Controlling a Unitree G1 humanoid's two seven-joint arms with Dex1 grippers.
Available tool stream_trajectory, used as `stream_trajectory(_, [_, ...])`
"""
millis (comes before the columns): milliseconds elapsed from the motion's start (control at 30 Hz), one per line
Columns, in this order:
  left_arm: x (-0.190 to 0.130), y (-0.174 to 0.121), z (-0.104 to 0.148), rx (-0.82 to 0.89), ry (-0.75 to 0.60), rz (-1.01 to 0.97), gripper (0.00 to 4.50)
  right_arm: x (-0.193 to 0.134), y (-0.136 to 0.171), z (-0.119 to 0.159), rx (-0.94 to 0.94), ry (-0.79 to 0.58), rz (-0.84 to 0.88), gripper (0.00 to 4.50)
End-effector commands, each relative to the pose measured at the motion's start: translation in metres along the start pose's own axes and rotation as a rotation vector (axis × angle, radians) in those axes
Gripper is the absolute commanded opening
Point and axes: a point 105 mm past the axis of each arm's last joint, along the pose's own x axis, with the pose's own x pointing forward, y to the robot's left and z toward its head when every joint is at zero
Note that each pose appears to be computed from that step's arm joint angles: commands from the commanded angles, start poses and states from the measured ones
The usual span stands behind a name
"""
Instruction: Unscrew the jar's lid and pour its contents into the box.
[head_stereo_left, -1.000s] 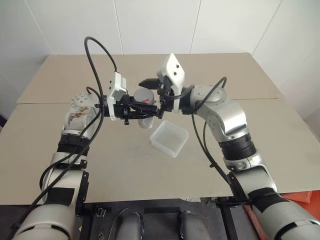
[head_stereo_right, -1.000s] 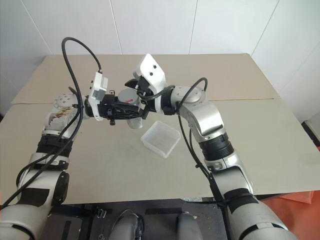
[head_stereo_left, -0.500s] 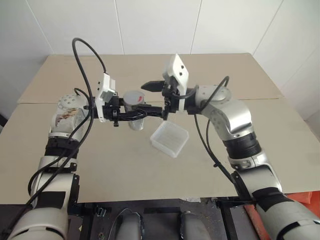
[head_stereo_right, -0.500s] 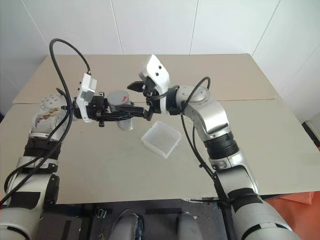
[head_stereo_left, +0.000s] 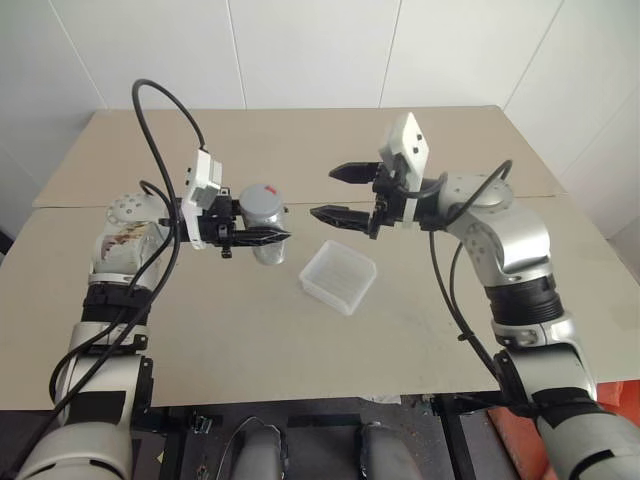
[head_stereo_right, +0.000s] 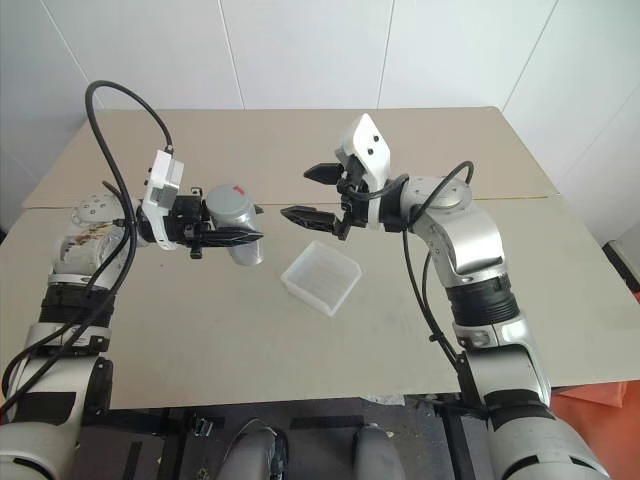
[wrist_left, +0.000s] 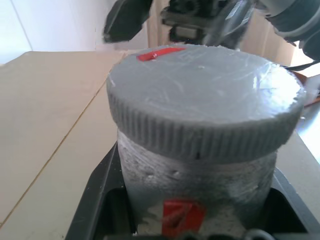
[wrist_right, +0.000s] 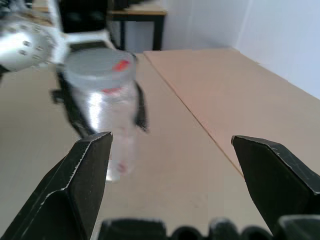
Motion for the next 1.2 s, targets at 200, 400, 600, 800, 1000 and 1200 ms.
stream_trajectory(200, [0.016,0.004,0.012,0.024,-0.085,-0.001,1.96,0.025,0.021,0.045,-0.096,-0.102,0.046,4.46])
stream_trajectory(400, [0.021,0.004,0.018,0.04,-0.094,-0.023,1.96,0.048,0.022,0.042,-0.093,-0.082,0.036,4.46])
stream_trajectory(600, [0.02,0.001,0.021,0.045,-0.099,-0.042,1.96,0.058,0.015,0.034,-0.065,-0.06,0.009,4.46])
stream_trajectory(800, [0.015,-0.002,0.02,0.042,-0.093,-0.059,1.96,0.056,0.007,0.033,-0.036,-0.069,-0.009,4.46])
stream_trajectory(1000, [0.009,-0.006,0.019,0.031,-0.083,-0.069,1.96,0.041,-0.005,0.031,-0.019,-0.08,-0.035,4.46])
stream_trajectory(1200, [0.005,-0.009,0.018,0.026,-0.083,-0.074,1.96,0.023,-0.012,0.025,-0.015,-0.075,-0.047,4.46])
